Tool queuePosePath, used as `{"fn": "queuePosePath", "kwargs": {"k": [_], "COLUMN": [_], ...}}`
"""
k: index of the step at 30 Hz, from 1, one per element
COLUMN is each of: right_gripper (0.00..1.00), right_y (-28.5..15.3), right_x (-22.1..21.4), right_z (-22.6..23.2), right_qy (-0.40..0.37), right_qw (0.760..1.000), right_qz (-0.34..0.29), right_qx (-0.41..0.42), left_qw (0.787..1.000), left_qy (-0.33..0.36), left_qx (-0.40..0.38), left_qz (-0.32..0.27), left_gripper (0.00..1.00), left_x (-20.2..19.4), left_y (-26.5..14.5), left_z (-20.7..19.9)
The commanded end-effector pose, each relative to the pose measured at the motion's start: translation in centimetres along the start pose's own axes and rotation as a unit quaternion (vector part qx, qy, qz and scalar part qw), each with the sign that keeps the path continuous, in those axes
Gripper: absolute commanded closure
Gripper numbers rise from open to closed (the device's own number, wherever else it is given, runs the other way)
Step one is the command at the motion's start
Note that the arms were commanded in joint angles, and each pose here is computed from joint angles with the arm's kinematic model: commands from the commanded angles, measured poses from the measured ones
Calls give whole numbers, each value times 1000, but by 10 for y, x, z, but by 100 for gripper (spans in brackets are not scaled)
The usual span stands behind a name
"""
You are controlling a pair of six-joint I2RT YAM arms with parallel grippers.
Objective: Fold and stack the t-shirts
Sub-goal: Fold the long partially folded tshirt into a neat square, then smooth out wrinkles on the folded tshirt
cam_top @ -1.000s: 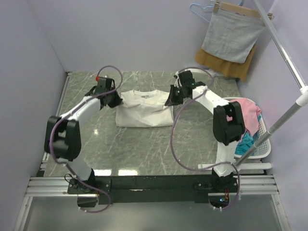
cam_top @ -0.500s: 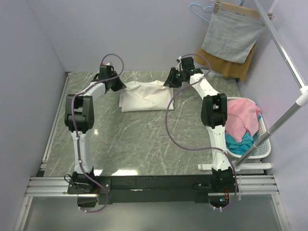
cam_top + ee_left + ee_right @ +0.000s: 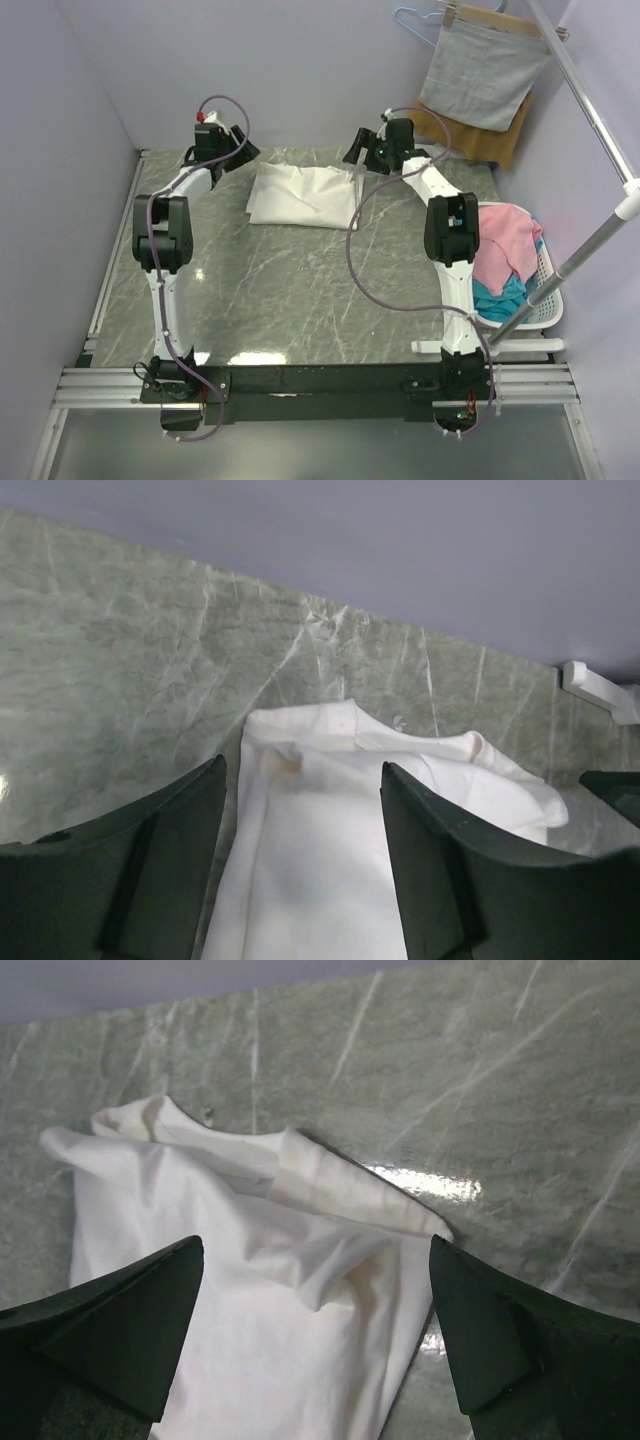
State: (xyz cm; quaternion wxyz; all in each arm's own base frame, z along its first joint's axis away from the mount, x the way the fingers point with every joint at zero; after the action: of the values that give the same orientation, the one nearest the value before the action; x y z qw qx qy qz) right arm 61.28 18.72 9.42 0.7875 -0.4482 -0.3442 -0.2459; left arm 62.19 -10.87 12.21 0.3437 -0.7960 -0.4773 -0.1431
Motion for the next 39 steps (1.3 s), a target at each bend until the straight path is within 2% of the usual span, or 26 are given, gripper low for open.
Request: {"fn": "queuePosePath", "kwargs": {"k": [1, 3, 4, 9, 12, 20, 26, 29, 30, 32, 33, 35, 36, 38, 39], "right_gripper": [0, 0, 0, 0, 0, 0, 4, 17, 29, 44, 56, 65, 71, 74, 75], "right_y": [-41, -51, -50, -58, -58, -48, -37, -42, -45, -55, -62, -79, -89, -111, -125], "right_x": [24, 17, -5, -46, -66, -105, -133, -143, -156, -160, -176, -178, -200, -207, -234], "right_z": [19, 24, 20, 19, 20, 41, 75, 92, 95, 102, 100, 109, 107, 119, 118], "right_qy": [-22, -23, -15, -9, -5, 17, 27, 34, 42, 42, 47, 41, 48, 38, 46], "right_qw": [1000, 1000, 1000, 998, 997, 990, 980, 975, 973, 972, 970, 971, 968, 968, 962], "right_qz": [-13, -11, 12, 55, 78, 127, 165, 174, 180, 181, 193, 190, 209, 207, 235], "right_qx": [-8, 0, -3, 2, 6, 57, 107, 131, 140, 141, 138, 138, 134, 138, 131], "left_qw": [999, 999, 999, 998, 997, 994, 988, 982, 980, 979, 977, 975, 974, 971, 970], "left_qy": [24, 24, 17, 5, 2, -6, -26, -41, -39, -43, -47, -66, -71, -84, -80], "left_qx": [-30, -37, -31, -17, -22, -34, -40, -43, -41, -29, -23, -3, 7, 40, 43], "left_qz": [-12, -7, 17, 63, 74, 108, 146, 177, 191, 196, 205, 210, 215, 219, 224], "left_gripper": [31, 30, 29, 28, 27, 28, 28, 35, 40, 49, 60, 68, 75, 78, 78], "left_x": [3, -7, -27, -70, -81, -101, -139, -168, -184, -197, -209, -218, -226, -237, -247], "left_y": [-35, -44, -47, -59, -59, -55, -70, -81, -90, -100, -113, -128, -145, -166, -187], "left_z": [-21, -19, -5, 25, 31, 32, 24, 20, 17, 18, 19, 24, 26, 35, 33]}}
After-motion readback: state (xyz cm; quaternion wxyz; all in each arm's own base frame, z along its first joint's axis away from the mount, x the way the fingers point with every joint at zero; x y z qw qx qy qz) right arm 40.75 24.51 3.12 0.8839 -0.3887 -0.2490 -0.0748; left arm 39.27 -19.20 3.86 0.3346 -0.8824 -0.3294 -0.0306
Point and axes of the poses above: each gripper's point midway between its finger pads, its own y axis out along the fingers, its own z axis along the line the jaws close on, x = y × z, the point moved 1 cm from there along -y, back along the fingers, and after that the axes turned 14 degrees about -y, right-handed, at the moved point
